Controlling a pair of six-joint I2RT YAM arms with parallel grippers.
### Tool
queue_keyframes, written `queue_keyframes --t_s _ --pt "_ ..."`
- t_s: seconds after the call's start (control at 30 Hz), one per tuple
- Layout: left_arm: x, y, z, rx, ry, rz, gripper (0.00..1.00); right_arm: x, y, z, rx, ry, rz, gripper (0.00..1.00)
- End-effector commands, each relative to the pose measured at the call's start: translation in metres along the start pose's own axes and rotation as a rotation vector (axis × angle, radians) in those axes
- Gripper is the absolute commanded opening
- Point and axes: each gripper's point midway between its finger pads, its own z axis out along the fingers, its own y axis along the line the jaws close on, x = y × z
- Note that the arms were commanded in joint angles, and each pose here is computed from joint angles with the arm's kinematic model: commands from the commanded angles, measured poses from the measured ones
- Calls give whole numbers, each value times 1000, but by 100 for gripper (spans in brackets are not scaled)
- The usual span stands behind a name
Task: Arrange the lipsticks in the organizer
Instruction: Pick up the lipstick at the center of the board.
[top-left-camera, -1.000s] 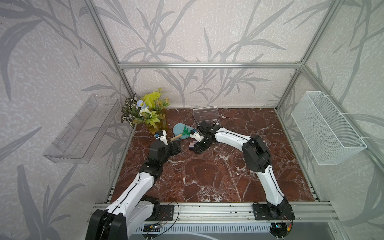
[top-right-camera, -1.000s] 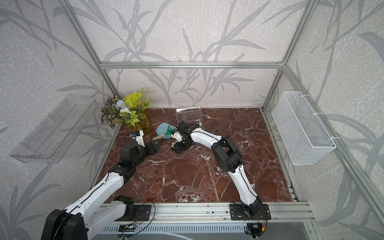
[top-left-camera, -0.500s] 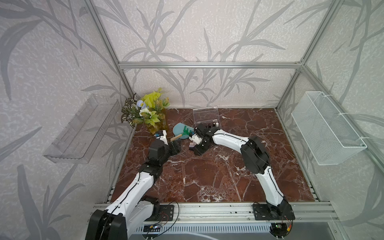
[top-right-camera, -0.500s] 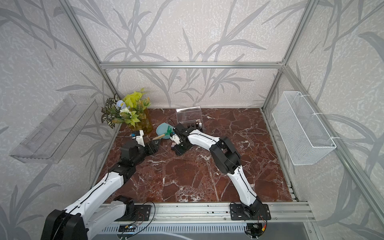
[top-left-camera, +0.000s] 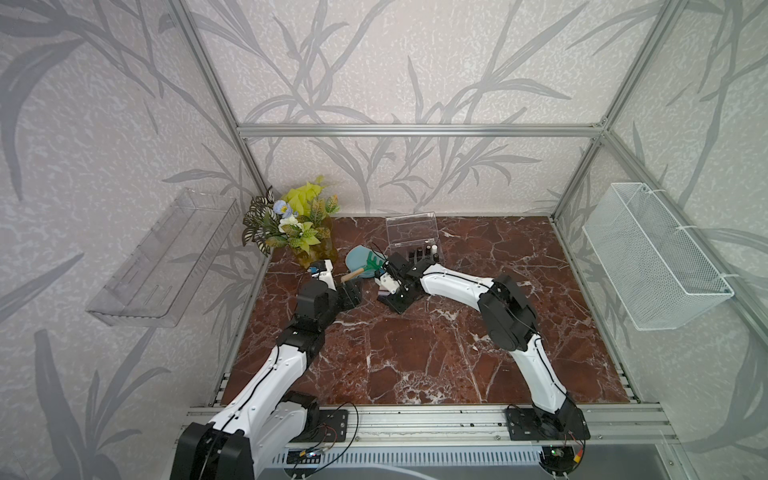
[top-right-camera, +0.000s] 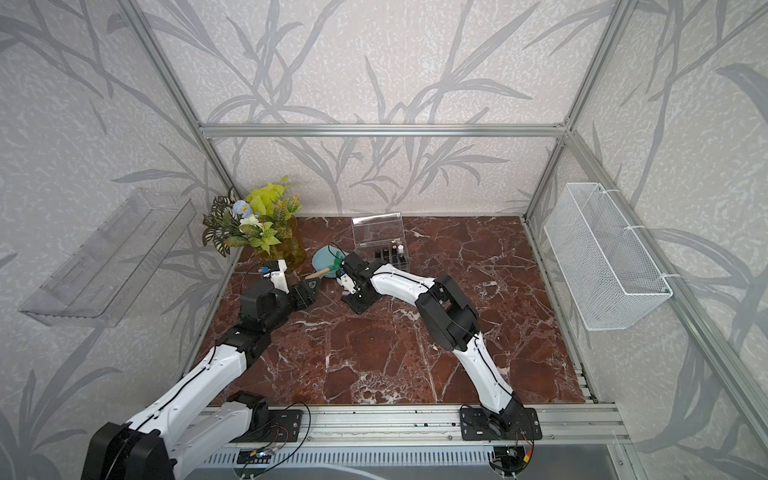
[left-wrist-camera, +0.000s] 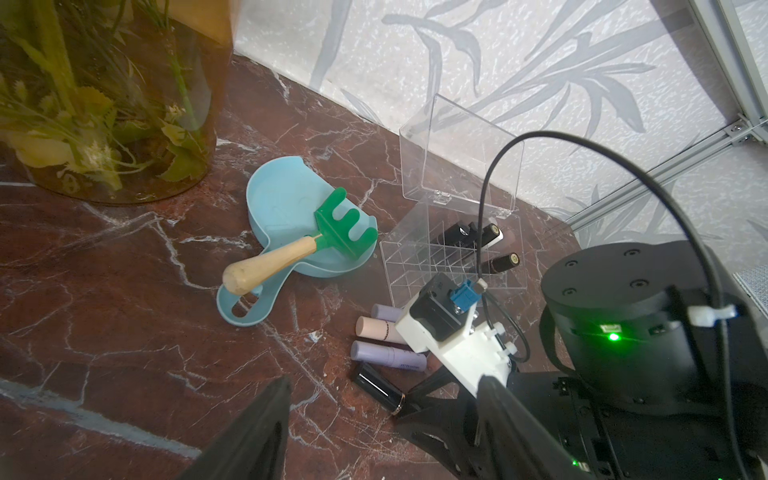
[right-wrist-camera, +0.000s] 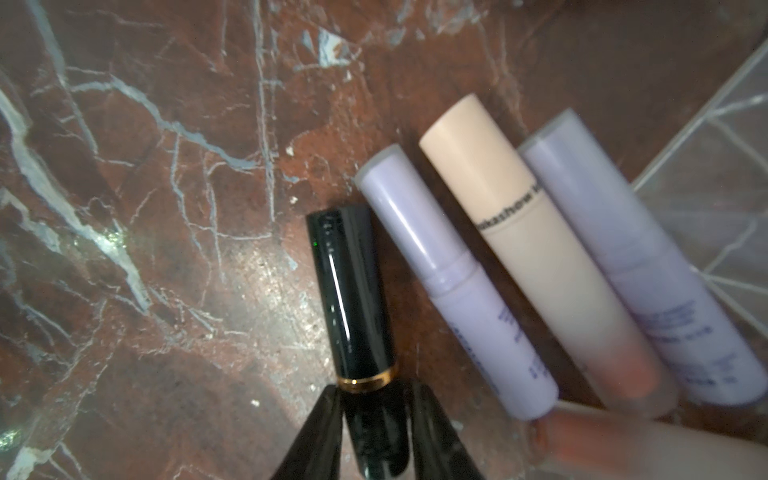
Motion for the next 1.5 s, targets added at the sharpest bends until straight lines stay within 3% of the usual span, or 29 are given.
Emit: queue_keyframes --t_s 0.0,0.23,0.43,0.63,0.97,1.2,1.47 --pt "-11 -7 -5 21 -27 12 73 16 2 1 15 42 -1 23" --pt "-18 -21 -8 78 -29 24 72 10 11 -26 -10 -20 2 18" --pt "-25 -47 -11 179 5 43 73 4 21 -70 -35 -102 9 17" --pt "-28 -87 -14 364 93 64 93 10 24 -123 -57 -182 34 17" --pt "-10 -125 -22 615 236 36 96 30 25 -204 -134 -326 100 17" --pt "-6 -115 -19 565 237 33 99 44 19 -210 -155 -335 138 17" --pt "7 -132 -29 711 330 -13 91 42 29 -228 -209 -383 143 17"
